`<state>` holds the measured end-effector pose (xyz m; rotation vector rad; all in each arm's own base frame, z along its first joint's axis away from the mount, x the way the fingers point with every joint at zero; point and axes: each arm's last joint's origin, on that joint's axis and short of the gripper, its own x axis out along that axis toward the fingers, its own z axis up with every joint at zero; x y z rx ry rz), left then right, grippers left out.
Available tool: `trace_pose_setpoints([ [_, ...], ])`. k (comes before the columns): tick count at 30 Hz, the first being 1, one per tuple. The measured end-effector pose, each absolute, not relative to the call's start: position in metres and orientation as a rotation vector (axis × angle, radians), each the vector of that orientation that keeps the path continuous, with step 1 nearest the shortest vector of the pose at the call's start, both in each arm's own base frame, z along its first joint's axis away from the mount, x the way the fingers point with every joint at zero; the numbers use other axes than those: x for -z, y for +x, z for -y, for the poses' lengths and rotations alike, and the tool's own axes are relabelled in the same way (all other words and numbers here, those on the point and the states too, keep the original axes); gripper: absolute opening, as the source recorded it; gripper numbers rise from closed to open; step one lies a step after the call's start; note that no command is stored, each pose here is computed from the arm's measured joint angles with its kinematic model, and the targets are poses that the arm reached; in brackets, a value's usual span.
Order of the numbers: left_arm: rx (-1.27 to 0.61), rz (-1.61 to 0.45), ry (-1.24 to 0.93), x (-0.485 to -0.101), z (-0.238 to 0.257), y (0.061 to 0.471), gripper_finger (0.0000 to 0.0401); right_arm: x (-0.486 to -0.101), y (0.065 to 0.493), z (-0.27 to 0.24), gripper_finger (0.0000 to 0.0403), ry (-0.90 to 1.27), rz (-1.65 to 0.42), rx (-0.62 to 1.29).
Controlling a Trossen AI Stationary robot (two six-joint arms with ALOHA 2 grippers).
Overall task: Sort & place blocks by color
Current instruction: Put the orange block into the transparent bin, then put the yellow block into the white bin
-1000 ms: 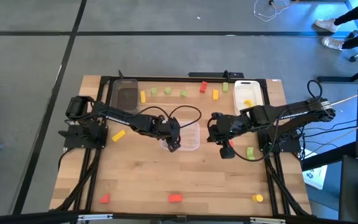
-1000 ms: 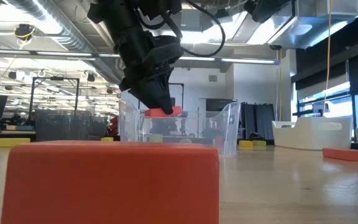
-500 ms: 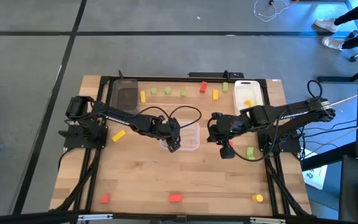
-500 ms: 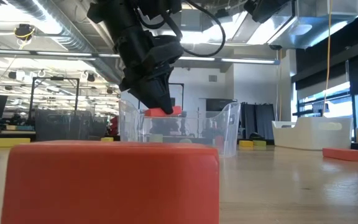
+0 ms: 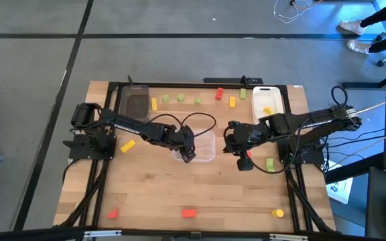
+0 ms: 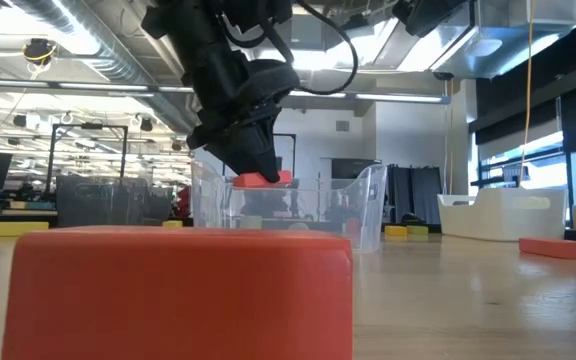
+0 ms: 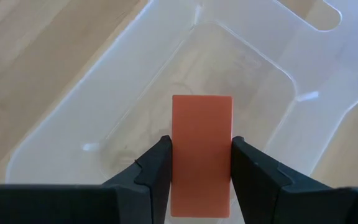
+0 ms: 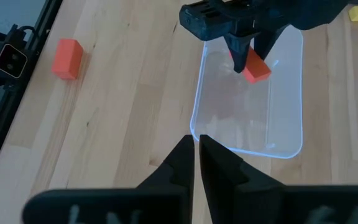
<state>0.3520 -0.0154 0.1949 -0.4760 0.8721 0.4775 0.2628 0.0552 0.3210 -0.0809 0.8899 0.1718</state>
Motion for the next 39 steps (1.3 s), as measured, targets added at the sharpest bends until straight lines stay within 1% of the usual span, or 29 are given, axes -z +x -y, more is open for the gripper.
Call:
trace_pose_setpoints([
  [4, -0.43, -0.898, -0.524, -0.195, 0.011, 0.352, 0.0147, -0.321, 0.263, -0.055, 0.0026, -0.081, -0.89, -0.172],
  [12, -0.419, -0.906, -0.551, -0.194, 0.003, 0.353, 0.019, -0.321, 0.263, -0.055, 0.0026, -0.081, -0.89, -0.172],
  [16, -0.375, -0.921, -0.479, -0.194, 0.003, 0.353, 0.0195, -0.321, 0.263, -0.055, 0.0026, -0.081, -0.89, -0.172],
  [18, -0.371, -0.921, -0.484, -0.195, 0.003, 0.352, 0.0194, -0.321, 0.263, -0.055, 0.0026, -0.081, -0.89, -0.172],
  [21, -0.355, -0.904, -0.483, -0.206, 0.006, 0.348, 0.0195, -0.321, 0.263, -0.055, 0.0026, -0.081, -0.89, -0.172],
  [24, -0.344, -0.899, -0.475, -0.221, 0.01, 0.338, 0.0196, -0.321, 0.263, -0.055, 0.0026, -0.08, -0.888, -0.172],
  [28, -0.349, -0.832, -0.452, -0.252, 0.016, 0.319, 0.0194, -0.322, 0.264, -0.055, 0.0026, -0.079, -0.879, -0.172],
  [32, -0.417, -0.806, -0.418, -0.275, 0.02, 0.294, 0.0193, -0.322, 0.265, -0.056, 0.0026, -0.078, -0.867, -0.173],
  [36, -0.526, -0.826, -0.427, -0.286, 0.022, 0.271, 0.0193, -0.322, 0.265, -0.056, 0.0026, -0.078, -0.868, -0.172],
  [39, -0.584, -0.897, -0.453, -0.286, 0.026, 0.255, 0.0193, -0.322, 0.265, -0.056, 0.0026, -0.078, -0.868, -0.173],
])
